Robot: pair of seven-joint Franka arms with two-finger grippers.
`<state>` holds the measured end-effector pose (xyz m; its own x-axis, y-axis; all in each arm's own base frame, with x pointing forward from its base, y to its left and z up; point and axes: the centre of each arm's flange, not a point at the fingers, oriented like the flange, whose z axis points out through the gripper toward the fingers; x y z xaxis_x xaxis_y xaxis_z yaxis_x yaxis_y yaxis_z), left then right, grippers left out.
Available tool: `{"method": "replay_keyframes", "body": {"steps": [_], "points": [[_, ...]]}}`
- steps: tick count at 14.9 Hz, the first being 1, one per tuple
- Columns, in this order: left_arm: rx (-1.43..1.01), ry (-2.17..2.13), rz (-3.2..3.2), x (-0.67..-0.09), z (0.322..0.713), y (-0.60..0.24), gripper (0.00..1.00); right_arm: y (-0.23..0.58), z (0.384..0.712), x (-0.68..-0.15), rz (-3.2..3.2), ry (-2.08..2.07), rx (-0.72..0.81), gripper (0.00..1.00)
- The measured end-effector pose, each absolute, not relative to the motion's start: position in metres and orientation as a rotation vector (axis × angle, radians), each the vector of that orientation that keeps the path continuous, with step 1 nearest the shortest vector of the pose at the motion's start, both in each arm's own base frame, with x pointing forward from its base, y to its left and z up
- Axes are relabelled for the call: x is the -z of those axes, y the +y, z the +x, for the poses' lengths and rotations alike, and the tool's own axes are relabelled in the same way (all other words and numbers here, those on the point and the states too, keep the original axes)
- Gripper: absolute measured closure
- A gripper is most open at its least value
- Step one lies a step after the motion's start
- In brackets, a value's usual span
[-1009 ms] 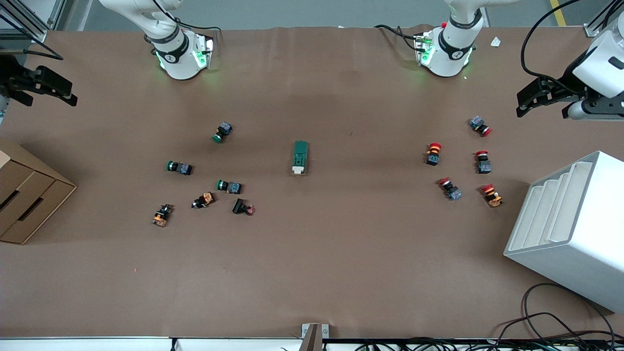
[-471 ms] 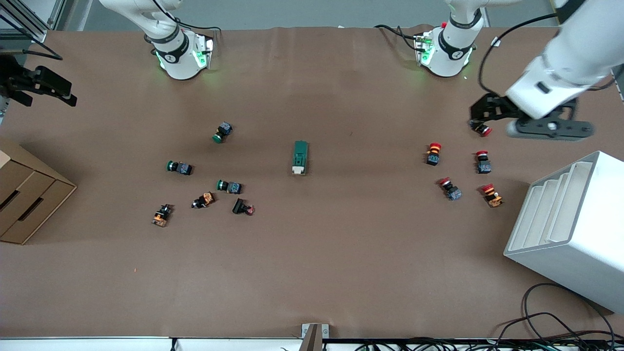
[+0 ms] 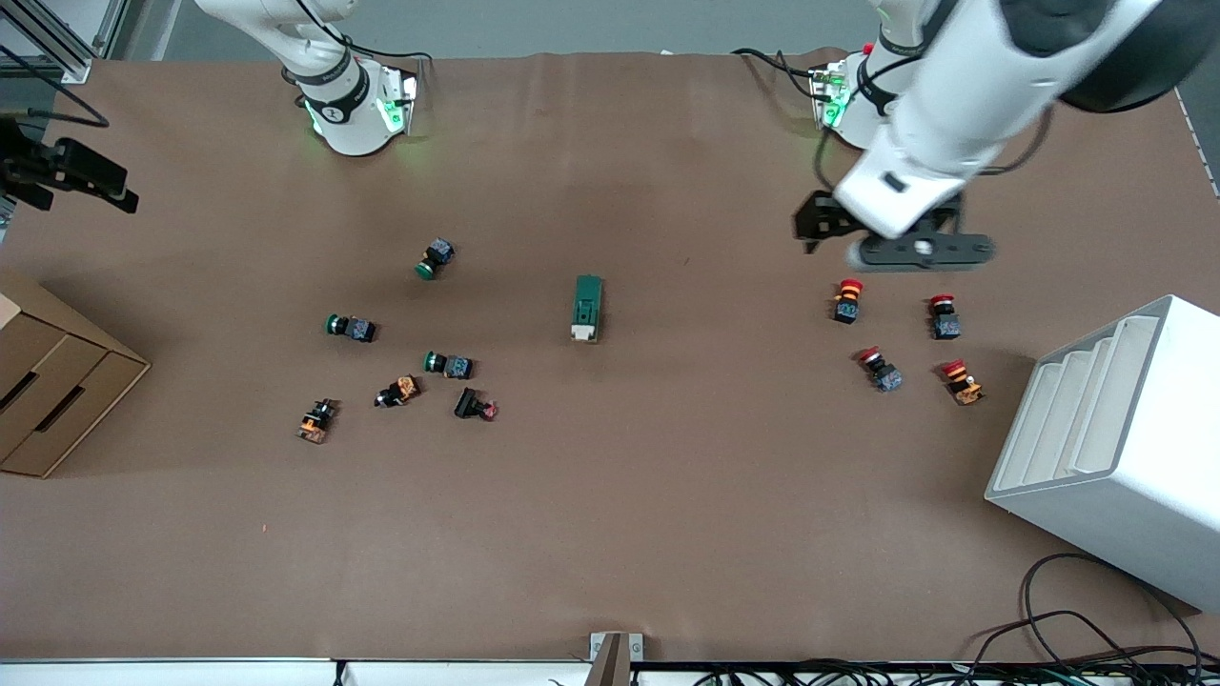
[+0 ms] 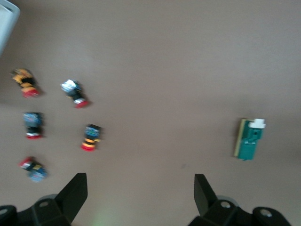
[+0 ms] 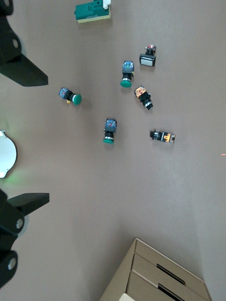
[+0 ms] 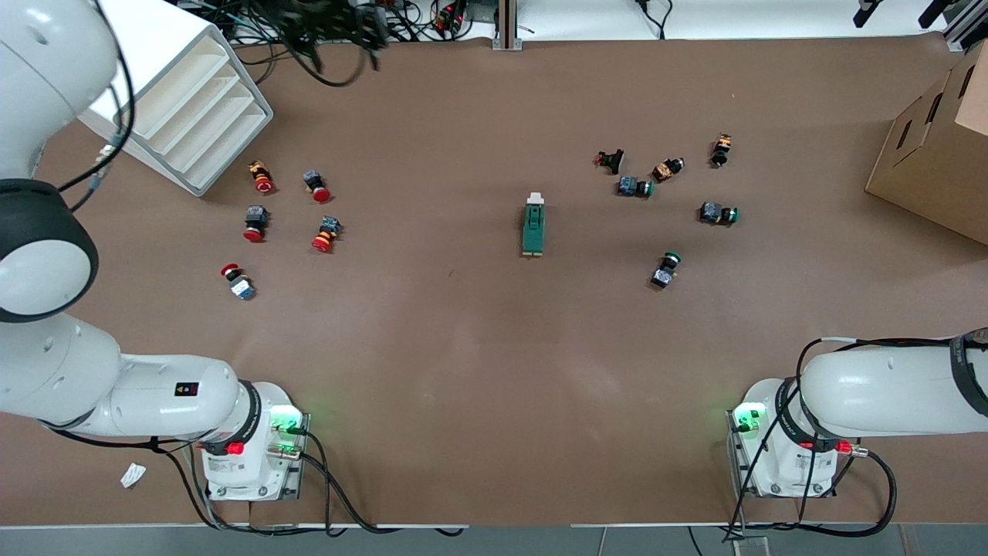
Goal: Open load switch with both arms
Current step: 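Move the left gripper over the green load switch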
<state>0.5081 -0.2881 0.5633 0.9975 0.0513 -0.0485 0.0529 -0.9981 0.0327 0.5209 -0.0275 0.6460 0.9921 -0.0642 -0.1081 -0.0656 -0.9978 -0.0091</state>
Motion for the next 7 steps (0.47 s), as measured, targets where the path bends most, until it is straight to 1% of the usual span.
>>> {"method": "replay_keyframes", "body": {"steps": [4, 7], "points": [[0.063, 0.218, 3.058, -0.521, 0.477, -0.369, 0.0, -0.031, 0.554, -0.605, -3.122, 0.109, -0.188, 0.0], [0.051, 0.303, 3.065, -0.485, 0.439, -0.426, 0.0, -0.037, 0.582, -0.553, -3.124, 0.112, -0.284, 0.0]]}}
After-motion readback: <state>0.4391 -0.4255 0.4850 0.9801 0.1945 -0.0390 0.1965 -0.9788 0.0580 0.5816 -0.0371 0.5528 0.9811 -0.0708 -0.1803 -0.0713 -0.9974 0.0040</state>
